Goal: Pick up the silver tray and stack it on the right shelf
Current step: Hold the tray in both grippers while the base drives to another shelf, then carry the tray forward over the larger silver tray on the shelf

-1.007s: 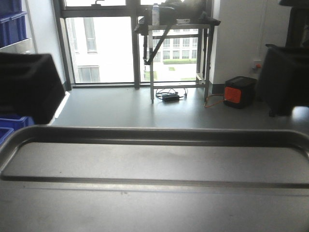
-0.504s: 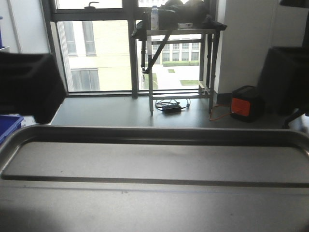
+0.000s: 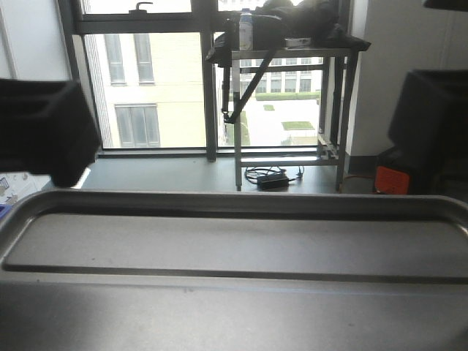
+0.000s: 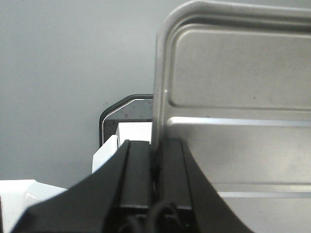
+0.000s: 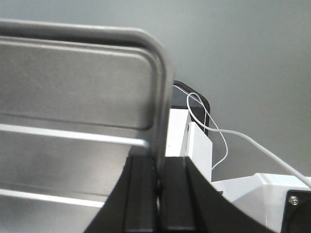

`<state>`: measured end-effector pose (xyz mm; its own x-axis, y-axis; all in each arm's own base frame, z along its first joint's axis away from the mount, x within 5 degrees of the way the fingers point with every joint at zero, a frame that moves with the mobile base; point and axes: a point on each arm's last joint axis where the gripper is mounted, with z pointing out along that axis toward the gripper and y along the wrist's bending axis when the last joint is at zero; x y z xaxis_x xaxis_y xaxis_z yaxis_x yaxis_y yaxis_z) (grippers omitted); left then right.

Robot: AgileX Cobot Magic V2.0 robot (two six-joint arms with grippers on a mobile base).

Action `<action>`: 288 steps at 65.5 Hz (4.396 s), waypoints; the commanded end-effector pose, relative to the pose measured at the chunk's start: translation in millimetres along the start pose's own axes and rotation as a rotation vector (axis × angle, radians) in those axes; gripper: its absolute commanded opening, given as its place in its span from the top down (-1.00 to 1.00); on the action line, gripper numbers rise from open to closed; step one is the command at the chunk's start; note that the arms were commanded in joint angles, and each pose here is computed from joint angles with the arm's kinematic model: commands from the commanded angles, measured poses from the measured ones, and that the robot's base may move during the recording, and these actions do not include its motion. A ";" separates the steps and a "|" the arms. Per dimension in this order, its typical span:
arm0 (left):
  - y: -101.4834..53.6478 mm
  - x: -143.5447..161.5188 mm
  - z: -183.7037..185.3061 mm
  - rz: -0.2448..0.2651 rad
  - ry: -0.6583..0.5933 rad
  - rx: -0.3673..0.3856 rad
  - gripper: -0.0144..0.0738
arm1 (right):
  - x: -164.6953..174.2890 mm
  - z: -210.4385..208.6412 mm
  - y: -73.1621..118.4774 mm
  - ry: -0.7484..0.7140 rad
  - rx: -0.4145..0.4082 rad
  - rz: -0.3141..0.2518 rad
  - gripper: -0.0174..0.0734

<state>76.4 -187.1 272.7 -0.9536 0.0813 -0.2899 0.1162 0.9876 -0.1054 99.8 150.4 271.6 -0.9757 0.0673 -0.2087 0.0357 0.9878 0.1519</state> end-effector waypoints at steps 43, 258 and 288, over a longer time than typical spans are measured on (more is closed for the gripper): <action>20.4 -1.6 -11.4 0.007 -0.007 -0.187 0.88 | 0.2 -9.8 -14.8 0.008 0.139 -0.020 0.49; 20.4 -1.5 -11.4 0.007 -0.005 -0.186 0.88 | 0.3 -9.9 -15.1 0.010 0.142 -0.020 0.49; 20.5 -1.9 -11.4 0.008 -0.009 -0.188 0.88 | -0.3 -9.7 -13.6 0.002 0.126 -0.020 0.49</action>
<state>76.6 -187.3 272.7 -0.9529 0.0817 -0.2921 0.1175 0.9873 -0.1072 99.7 150.2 271.6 -0.9758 0.0679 -0.2077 0.0368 0.9880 0.1501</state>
